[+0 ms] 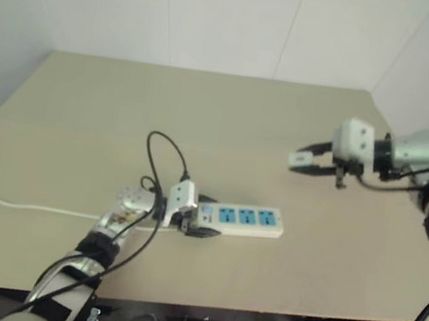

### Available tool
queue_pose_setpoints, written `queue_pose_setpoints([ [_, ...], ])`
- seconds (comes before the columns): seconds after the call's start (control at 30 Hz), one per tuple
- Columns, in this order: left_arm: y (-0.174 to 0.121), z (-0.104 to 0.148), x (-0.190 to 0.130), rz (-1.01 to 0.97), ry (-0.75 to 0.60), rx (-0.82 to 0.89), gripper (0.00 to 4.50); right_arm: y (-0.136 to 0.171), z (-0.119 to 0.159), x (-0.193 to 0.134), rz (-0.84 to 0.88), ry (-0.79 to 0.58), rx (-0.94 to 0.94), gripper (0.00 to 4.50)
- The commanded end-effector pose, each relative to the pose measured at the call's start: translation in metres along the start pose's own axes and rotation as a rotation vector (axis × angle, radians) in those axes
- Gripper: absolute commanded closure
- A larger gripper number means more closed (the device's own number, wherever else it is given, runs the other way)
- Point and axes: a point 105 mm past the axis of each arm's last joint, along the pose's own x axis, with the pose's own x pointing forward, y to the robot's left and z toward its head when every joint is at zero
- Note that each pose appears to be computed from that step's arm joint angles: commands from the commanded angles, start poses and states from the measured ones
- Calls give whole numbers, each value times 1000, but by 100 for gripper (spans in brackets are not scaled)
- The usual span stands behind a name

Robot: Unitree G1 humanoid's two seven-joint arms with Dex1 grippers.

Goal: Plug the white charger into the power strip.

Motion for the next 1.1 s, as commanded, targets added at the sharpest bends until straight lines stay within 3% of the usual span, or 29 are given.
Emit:
queue_pose_setpoints([
  [0.03,-2,0,3,-51,28,28,115,0,5,12,-49,-212,171,339],
  [0.2,0,-1,0,-59,38,33,115,20,-11,38,-66,-364,235,339],
  [0.43,1,-1,-5,-68,43,27,115,56,-29,70,47,-432,320,339],
  [0.63,-1,-4,-8,-74,53,27,115,84,-39,88,187,-381,341,339],
  [1.1,-6,-4,-6,-76,49,21,115,111,-55,105,281,-296,382,339],
])
